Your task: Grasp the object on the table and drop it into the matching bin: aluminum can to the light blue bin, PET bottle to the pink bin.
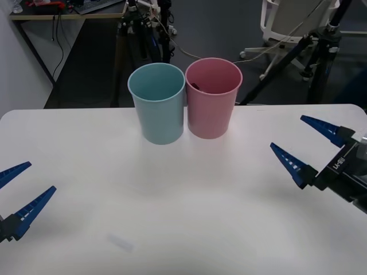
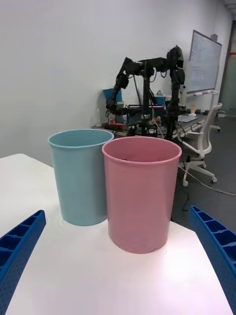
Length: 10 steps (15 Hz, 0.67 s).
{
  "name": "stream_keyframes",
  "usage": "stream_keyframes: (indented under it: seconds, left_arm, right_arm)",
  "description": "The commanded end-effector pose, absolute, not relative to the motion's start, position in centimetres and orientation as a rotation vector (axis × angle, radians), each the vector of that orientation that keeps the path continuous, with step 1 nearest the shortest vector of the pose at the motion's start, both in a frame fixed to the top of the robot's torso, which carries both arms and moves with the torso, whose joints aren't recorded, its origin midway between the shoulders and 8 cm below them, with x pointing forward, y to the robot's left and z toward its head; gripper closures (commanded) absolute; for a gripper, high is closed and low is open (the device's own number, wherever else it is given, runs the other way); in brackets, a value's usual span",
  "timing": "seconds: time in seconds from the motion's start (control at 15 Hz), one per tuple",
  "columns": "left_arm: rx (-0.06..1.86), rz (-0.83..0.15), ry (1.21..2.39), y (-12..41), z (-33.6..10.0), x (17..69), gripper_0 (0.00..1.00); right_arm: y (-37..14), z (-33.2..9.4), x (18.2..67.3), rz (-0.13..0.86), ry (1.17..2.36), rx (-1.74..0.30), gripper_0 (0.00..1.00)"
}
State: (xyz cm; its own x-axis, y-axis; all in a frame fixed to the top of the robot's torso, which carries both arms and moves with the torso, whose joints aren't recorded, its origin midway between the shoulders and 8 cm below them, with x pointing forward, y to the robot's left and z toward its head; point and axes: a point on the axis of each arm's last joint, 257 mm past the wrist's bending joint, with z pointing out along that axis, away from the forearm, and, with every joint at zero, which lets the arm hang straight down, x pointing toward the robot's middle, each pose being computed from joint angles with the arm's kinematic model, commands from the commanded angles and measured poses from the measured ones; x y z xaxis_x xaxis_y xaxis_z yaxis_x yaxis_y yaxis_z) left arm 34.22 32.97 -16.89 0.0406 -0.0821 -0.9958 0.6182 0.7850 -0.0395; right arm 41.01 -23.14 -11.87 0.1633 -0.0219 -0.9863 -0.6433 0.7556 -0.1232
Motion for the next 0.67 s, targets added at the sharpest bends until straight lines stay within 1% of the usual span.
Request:
stream_keyframes:
  seconds: [0.07,0.33,0.67]
  left_arm:
    - [0.465,-0.567,1.441,33.0,-16.9,34.2,0.00]
    - [0.465,-0.567,1.441,33.0,-16.9,34.2,0.00]
    - [0.465,-0.567,1.441,33.0,-16.9,34.2,0.00]
  right_arm:
    - [-24.3,-13.2,39.4,0.480,1.371,-0.597,0.00]
    - [-24.7,-14.3,38.3,0.456,1.376,-0.603,0.00]
    - [-24.4,-14.7,37.9,0.468,1.378,-0.601,0.00]
